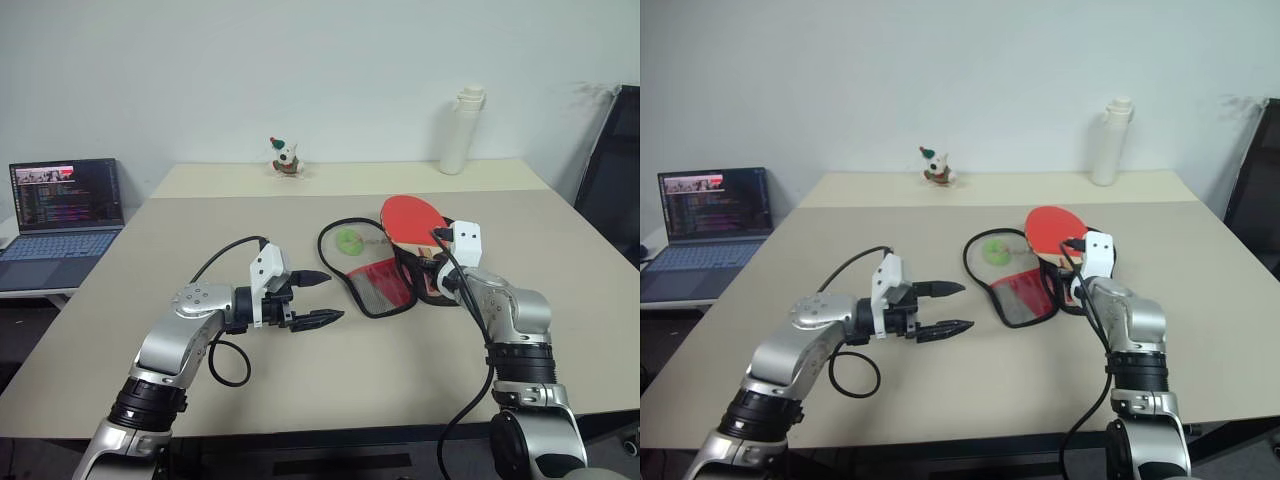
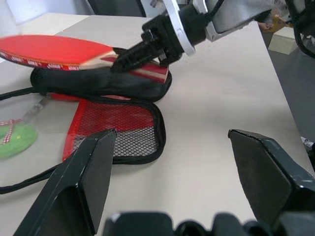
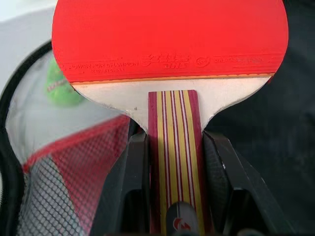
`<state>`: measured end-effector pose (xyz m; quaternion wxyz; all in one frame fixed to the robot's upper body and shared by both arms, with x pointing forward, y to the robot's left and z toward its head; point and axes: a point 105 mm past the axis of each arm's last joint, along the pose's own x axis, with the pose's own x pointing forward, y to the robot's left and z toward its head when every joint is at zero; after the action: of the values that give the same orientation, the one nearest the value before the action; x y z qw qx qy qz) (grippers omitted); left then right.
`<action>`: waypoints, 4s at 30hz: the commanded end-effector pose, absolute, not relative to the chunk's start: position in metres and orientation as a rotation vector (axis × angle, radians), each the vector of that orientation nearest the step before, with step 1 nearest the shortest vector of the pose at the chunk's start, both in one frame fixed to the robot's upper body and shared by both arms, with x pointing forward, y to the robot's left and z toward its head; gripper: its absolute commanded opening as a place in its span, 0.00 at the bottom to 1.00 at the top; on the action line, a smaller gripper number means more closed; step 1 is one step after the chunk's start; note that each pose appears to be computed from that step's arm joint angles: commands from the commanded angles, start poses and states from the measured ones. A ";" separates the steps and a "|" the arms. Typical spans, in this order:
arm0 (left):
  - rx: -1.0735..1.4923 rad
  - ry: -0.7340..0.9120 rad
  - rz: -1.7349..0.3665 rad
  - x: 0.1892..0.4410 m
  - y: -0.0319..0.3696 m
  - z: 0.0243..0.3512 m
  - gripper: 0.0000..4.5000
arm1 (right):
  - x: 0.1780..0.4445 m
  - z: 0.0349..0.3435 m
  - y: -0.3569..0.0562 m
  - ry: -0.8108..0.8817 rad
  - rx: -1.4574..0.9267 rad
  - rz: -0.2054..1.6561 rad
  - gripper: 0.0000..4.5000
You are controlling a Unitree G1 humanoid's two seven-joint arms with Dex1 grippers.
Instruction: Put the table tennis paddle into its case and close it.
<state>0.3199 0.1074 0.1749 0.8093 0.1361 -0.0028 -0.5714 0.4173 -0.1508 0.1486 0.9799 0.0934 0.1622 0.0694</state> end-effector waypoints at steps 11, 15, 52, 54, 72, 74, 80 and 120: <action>0.312 -0.059 -1.227 0.316 0.106 0.187 0.88 | 0.437 0.144 -0.172 0.275 0.104 0.037 0.25; 0.314 -0.058 -1.227 0.315 0.106 0.187 0.88 | 0.440 0.141 -0.173 0.275 0.098 0.014 0.25; 0.271 0.137 -0.836 0.407 0.138 0.139 0.28 | 0.332 0.206 -0.127 0.165 0.068 0.668 0.92; 0.272 0.144 -0.839 0.412 0.134 0.136 0.10 | 0.329 0.204 -0.129 0.177 0.050 0.672 0.92; 0.259 0.091 -0.852 0.444 0.049 0.145 0.01 | 0.325 0.204 -0.161 0.178 0.044 0.549 0.92; 0.270 0.062 -0.872 0.446 0.039 0.158 0.01 | 0.324 0.205 -0.165 0.174 0.041 0.530 0.92; 0.312 -0.043 -0.954 0.442 -0.010 0.204 0.01 | 0.310 0.207 -0.182 0.162 0.033 0.447 0.92; 0.105 -0.155 -0.939 0.383 0.087 0.215 0.00 | 0.447 0.144 -0.251 0.347 -0.074 0.206 1.00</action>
<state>0.3886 0.0918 0.2006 0.8926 0.0413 -0.0502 -0.4461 0.4414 -0.2495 0.1298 0.9749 -0.0215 0.1976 0.0998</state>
